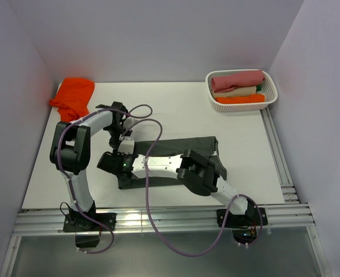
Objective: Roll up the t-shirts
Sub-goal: Roll the tshirt
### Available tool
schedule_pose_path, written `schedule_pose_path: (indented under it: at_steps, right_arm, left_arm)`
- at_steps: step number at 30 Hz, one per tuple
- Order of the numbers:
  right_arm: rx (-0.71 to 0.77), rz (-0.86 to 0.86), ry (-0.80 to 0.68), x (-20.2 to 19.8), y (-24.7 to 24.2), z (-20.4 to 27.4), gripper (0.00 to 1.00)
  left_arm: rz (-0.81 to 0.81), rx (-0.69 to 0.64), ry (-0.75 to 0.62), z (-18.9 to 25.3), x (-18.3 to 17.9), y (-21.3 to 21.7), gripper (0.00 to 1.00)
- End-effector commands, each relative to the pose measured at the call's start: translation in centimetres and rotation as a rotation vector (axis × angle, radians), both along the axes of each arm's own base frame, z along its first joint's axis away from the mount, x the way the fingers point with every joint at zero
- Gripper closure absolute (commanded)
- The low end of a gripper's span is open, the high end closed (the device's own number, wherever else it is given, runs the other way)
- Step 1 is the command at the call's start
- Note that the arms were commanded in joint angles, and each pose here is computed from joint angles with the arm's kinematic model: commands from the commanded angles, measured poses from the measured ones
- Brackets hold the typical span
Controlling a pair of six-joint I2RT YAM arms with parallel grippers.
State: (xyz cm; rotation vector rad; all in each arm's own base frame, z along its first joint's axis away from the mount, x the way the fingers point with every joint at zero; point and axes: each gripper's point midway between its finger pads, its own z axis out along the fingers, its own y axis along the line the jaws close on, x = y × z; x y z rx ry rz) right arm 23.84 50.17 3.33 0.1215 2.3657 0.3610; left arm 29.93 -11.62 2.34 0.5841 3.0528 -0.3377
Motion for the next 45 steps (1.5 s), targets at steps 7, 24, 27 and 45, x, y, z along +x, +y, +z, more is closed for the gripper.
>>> schedule_pose_path:
  at_steps: [7, 24, 27, 45]
  right_arm:
    - [-0.082, 0.009, -0.009, 0.3, -0.1, -0.6, 0.59]
    - [0.490, 0.058, 0.145, -0.8, 0.5, 1.4, 0.93]
    - [0.621, 0.041, 0.181, -0.6, -0.7, 1.3, 0.93]
    - [0.981, -0.013, 0.299, 0.0, -2.6, -0.6, 0.96]
  left_arm:
    - [0.007, -0.002, -0.015, 1.3, 0.5, -0.7, 1.00]
    - [-0.014, -0.223, -0.067, 7.1, 3.6, -3.7, 0.39]
    - [0.009, -0.281, -0.083, 9.0, 4.5, -2.9, 0.35]
    - [0.064, -0.477, 0.073, 1.5, -0.8, -0.5, 0.35]
